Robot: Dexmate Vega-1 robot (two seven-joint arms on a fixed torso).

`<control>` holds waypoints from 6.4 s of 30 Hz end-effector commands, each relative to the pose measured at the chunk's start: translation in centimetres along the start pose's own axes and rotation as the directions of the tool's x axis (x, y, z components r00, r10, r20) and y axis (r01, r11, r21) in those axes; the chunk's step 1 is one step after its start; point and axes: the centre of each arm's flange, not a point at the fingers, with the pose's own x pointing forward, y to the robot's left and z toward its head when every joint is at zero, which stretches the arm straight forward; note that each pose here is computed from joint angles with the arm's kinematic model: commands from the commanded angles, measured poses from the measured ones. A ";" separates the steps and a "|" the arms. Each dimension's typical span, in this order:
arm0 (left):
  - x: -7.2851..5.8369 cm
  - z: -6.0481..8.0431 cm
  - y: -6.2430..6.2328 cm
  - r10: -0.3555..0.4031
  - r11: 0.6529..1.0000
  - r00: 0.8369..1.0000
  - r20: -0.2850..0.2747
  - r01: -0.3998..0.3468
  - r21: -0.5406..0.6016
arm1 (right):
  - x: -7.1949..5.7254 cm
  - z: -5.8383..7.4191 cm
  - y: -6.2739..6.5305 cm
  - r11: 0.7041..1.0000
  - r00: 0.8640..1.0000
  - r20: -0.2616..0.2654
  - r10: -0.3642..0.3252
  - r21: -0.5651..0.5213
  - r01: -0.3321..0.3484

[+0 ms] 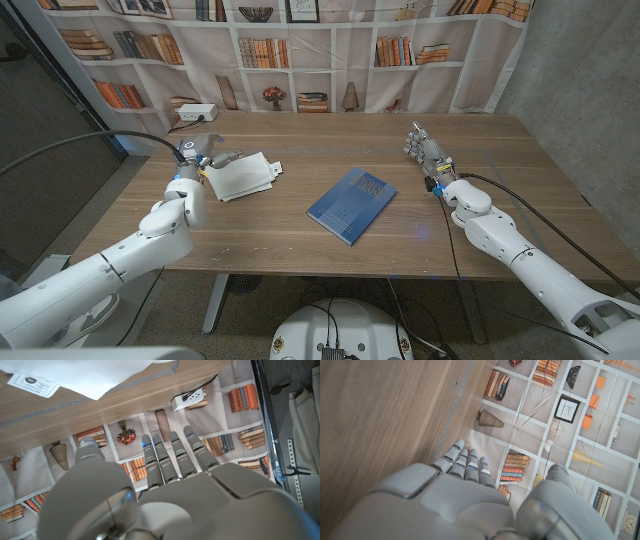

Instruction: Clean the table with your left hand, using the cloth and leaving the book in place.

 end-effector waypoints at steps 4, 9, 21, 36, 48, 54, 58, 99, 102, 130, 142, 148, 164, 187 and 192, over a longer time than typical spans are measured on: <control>0.7 0.0 -0.2 -0.084 0.994 0.996 -0.010 0.084 0.066 | -0.2 -0.2 0.3 1.000 1.000 -0.010 -0.006 -0.006 0.006; 0.8 -0.3 -0.5 -0.091 0.994 0.996 -0.010 0.091 0.064 | -0.2 -0.1 0.5 1.000 1.000 -0.010 -0.005 -0.012 0.005; 0.8 0.2 -2.9 -0.070 0.995 0.998 0.004 0.069 0.067 | -0.5 0.5 0.5 1.000 1.000 -0.008 -0.010 -0.026 0.010; 0.5 0.9 -6.6 -0.107 0.994 0.994 -0.022 0.107 0.003 | -0.6 0.3 0.1 1.000 0.999 -0.034 0.000 -0.030 -0.001; 0.1 1.1 -8.1 -0.108 0.993 0.994 -0.016 0.108 -0.043 | -0.3 0.6 0.1 0.999 0.999 -0.036 0.015 -0.041 -0.017; -0.2 1.3 -8.5 -0.097 0.994 0.995 -0.006 0.097 -0.043 | -0.3 0.7 0.1 0.999 0.999 -0.044 0.012 -0.045 -0.014; -0.4 1.3 -9.3 -0.110 0.991 0.994 -0.003 0.109 -0.081 | -0.3 0.9 0.2 0.999 0.999 -0.045 0.012 -0.051 -0.014; 1.3 2.7 -9.2 -0.102 0.991 0.993 -0.055 0.096 -0.097 | -0.1 0.7 0.5 0.999 0.998 -0.061 0.007 -0.045 -0.010; 1.6 2.9 -8.7 -0.094 0.991 0.994 -0.055 0.088 -0.099 | -0.1 0.7 0.6 0.999 0.998 -0.059 0.012 -0.046 -0.014; 2.3 3.6 -4.6 0.070 0.989 0.996 -0.052 -0.076 -0.128 | 0.1 0.3 0.4 0.999 0.999 -0.044 0.027 -0.031 -0.029; 2.0 2.9 -3.2 0.110 0.981 0.994 -0.014 -0.111 -0.157 | -0.1 0.3 0.3 1.000 0.999 -0.039 0.021 -0.022 -0.022; 2.1 3.1 -3.1 0.153 0.969 0.987 0.039 -0.143 -0.202 | -0.2 0.2 0.3 0.999 0.999 -0.043 0.023 -0.021 -0.024; 3.5 6.3 -3.7 0.187 0.954 0.948 0.257 -0.113 -0.279 | -0.8 0.1 -0.1 1.000 0.999 -0.035 0.002 -0.016 -0.003; 4.1 10.3 -3.8 0.068 0.983 0.853 0.517 0.031 -0.181 | -0.6 -0.3 -0.1 1.000 0.999 -0.042 0.008 -0.009 -0.008; 4.4 11.0 -4.3 0.111 0.977 0.848 0.518 0.001 -0.212 | -0.6 -0.3 -0.1 1.000 0.999 -0.038 0.011 -0.015 -0.011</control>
